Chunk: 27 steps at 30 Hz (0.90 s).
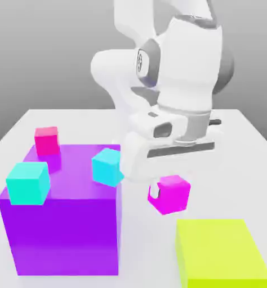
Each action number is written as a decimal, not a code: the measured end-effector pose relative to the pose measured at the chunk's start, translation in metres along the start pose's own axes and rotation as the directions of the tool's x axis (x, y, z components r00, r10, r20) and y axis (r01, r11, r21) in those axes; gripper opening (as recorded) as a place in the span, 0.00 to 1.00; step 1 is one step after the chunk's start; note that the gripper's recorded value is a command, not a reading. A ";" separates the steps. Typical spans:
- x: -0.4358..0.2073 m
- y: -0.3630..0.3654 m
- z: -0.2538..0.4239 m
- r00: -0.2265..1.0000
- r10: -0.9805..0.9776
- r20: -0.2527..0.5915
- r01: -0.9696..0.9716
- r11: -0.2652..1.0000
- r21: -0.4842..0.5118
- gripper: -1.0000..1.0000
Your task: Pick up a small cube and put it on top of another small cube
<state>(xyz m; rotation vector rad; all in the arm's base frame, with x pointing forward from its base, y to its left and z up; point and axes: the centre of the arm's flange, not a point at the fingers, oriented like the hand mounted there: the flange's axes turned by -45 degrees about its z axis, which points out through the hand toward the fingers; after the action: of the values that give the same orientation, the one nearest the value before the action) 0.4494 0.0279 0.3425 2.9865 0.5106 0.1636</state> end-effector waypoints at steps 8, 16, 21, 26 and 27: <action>-0.060 0.112 -0.045 0.879 0.476 0.023 -0.476 0.879 0.034 0.00; -0.139 0.158 -0.080 0.513 0.853 0.093 -0.857 0.515 0.007 0.00; -0.190 0.172 -0.101 0.204 0.972 0.119 -0.977 0.210 -0.038 0.00; -0.223 0.173 -0.094 -0.027 0.992 0.122 -0.996 -0.017 -0.084 0.00; -0.225 0.171 -0.081 -0.034 0.992 0.122 -0.996 -0.024 -0.086 0.00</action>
<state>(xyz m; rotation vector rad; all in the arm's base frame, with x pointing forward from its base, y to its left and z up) 0.2839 -0.2014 0.4240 2.5416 -1.8551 0.0033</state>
